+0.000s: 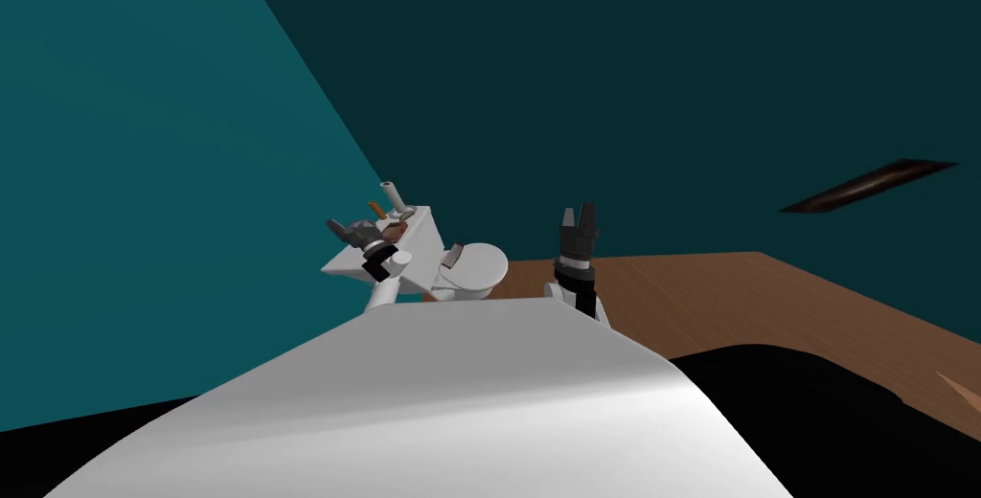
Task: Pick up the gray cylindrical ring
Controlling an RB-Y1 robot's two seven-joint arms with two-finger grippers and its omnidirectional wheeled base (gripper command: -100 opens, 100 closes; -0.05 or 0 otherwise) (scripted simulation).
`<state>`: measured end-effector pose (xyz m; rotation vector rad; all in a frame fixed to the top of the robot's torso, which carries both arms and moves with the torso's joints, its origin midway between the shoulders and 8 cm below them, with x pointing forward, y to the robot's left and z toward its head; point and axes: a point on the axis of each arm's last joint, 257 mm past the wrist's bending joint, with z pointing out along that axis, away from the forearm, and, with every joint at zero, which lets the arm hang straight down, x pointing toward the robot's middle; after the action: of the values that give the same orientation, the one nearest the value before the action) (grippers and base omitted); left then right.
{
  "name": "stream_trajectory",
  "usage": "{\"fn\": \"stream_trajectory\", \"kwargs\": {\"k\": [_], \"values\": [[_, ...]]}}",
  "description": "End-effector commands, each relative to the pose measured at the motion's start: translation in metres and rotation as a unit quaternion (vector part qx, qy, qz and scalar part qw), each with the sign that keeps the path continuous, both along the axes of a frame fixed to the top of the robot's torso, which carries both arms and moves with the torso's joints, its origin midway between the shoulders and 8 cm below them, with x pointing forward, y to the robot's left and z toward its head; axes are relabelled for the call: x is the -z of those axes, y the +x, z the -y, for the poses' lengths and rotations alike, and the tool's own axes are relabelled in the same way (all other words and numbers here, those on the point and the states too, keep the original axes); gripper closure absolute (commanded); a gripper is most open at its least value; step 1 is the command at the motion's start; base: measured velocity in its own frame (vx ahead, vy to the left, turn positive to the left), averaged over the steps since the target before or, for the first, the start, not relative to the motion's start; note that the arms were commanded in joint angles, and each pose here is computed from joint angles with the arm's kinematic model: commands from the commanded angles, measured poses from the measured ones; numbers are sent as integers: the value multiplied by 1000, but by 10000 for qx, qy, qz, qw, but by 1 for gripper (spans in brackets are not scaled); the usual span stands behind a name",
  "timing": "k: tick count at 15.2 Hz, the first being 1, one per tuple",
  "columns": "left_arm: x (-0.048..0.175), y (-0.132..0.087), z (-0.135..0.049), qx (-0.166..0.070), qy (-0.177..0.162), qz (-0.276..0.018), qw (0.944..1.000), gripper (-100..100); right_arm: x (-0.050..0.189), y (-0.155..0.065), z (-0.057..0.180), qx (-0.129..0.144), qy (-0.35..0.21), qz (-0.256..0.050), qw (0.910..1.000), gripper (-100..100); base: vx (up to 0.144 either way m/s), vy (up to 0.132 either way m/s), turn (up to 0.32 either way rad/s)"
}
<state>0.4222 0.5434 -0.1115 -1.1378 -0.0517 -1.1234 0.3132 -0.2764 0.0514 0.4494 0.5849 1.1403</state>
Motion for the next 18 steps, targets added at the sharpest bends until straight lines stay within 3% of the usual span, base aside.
{"fn": "stream_trajectory", "kwargs": {"k": [1,6,9,12,17,18], "values": [[6,0,-3,-149,-139,26,9998,-100,0,0,0,0,0,0,10000,0,-3,-12,-118],[26,-1,-13,-630,-585,50,9963,-100,0,0,0,0,0,0,10000,0,-1,-6,-104],[34,-1,-15,-791,-754,48,9940,-100,0,0,0,0,0,0,10000,0,-1,3,-78],[46,-1,-19,-1099,-1032,11,9886,-100,0,0,0,0,0,0,10000,0,-2,12,-58],[57,0,-21,-1389,-1280,-49,9820,-100,0,0,0,0,0,0,10000,0,1,20,-44],[61,1,-21,-1526,-1392,-84,9784,-100,0,0,0,0,0,0,10000,0,1,26,-29]]}}
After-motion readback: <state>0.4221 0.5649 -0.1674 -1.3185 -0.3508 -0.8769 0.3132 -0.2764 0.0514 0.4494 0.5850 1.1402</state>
